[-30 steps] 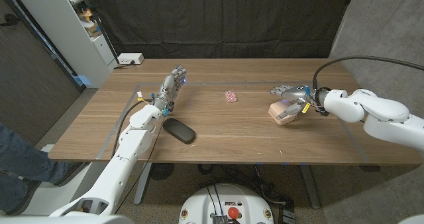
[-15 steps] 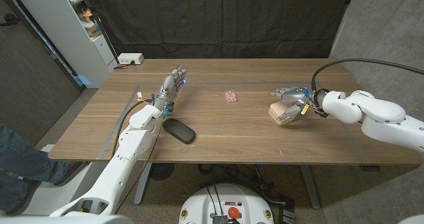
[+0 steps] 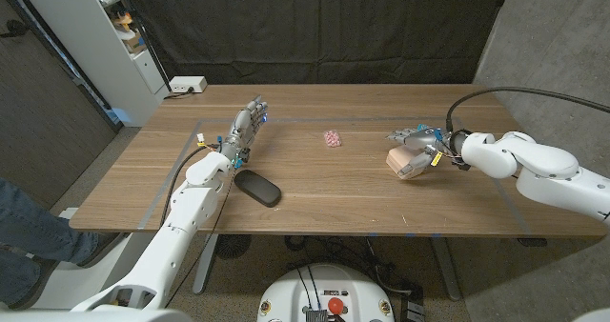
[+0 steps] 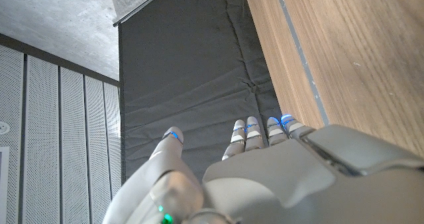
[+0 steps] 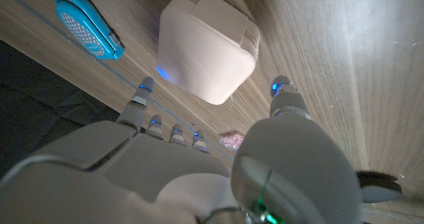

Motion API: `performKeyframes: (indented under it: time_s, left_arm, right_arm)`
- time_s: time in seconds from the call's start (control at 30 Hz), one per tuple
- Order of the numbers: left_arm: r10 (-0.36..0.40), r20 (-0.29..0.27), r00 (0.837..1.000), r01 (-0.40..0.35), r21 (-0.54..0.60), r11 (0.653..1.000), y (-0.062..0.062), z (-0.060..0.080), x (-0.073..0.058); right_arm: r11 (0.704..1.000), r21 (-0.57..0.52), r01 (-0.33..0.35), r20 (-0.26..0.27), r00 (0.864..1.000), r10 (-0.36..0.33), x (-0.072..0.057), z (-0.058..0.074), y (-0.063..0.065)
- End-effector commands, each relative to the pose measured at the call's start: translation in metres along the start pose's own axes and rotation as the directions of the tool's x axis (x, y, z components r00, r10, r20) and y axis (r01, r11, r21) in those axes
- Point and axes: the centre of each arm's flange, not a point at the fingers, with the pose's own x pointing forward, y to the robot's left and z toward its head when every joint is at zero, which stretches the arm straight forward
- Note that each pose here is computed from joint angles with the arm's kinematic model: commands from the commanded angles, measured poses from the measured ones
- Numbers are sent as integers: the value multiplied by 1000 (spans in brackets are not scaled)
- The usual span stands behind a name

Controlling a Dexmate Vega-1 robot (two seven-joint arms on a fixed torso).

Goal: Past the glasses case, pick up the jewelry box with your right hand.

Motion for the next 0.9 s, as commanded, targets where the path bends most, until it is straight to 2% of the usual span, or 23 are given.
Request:
performKeyframes:
  time_s: [0.03, 0.9]
  left_arm:
    - [-2, -7, 1000, 2, 9, 1000, 0, 1, 0]
    - [-5, -26, 1000, 5, 8, 1000, -2, -4, 5]
  right_arm:
    - [1000, 0, -9, 4, 1000, 9, 6, 1, 4]
    - [999, 26, -40, -8, 999, 41, 16, -6, 18]
